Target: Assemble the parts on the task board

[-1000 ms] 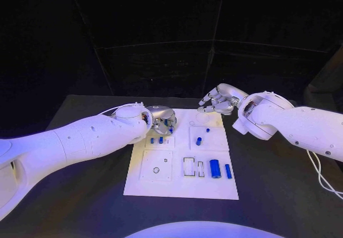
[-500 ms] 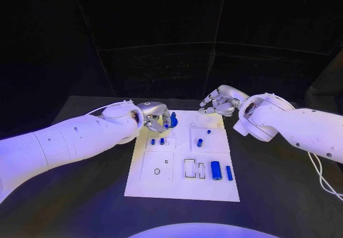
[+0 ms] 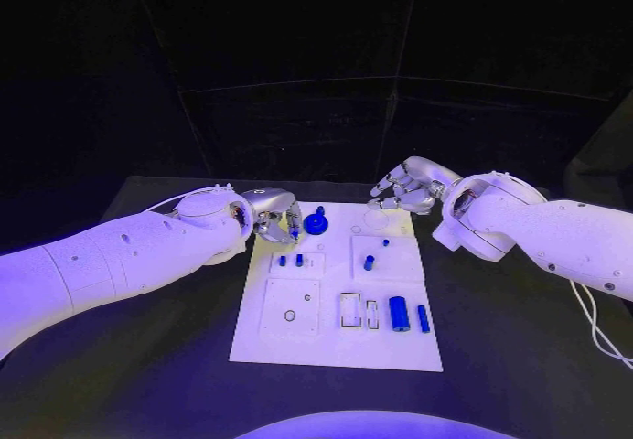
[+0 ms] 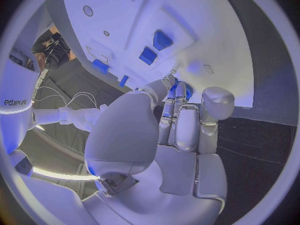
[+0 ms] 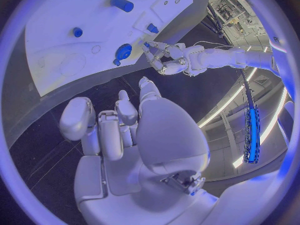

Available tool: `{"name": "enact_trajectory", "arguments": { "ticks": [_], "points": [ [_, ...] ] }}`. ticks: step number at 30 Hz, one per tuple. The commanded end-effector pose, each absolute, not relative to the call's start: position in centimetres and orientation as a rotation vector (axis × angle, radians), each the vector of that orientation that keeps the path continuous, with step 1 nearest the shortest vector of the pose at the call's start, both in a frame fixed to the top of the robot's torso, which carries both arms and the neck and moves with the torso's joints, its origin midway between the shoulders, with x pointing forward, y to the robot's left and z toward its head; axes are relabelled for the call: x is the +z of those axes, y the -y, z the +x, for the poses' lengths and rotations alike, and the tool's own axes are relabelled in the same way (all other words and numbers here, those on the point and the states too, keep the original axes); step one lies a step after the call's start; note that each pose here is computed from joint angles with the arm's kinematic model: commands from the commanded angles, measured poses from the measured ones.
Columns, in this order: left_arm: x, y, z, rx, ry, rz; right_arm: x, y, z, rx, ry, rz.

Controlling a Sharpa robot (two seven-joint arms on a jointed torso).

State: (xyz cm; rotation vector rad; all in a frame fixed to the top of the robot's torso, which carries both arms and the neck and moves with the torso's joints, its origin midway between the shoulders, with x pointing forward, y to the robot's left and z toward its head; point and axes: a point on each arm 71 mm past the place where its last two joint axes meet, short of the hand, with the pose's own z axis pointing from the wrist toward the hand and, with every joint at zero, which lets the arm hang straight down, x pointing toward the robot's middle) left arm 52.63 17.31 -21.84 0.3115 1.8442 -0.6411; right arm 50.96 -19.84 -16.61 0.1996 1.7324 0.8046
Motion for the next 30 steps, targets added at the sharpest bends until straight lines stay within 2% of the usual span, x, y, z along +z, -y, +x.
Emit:
{"name": "enact_trajectory", "arguments": {
  "ticks": [1,30],
  "points": [
    [-22.16,-17.24,52.63,-0.633,-1.889,0.315,-16.47,19.80,50.97,0.808,-1.726,0.194],
    [-22.96,-16.75,52.78,-0.620,-1.928,0.318,-16.48,19.72,50.97,0.810,-1.727,0.192]
  ]
}}
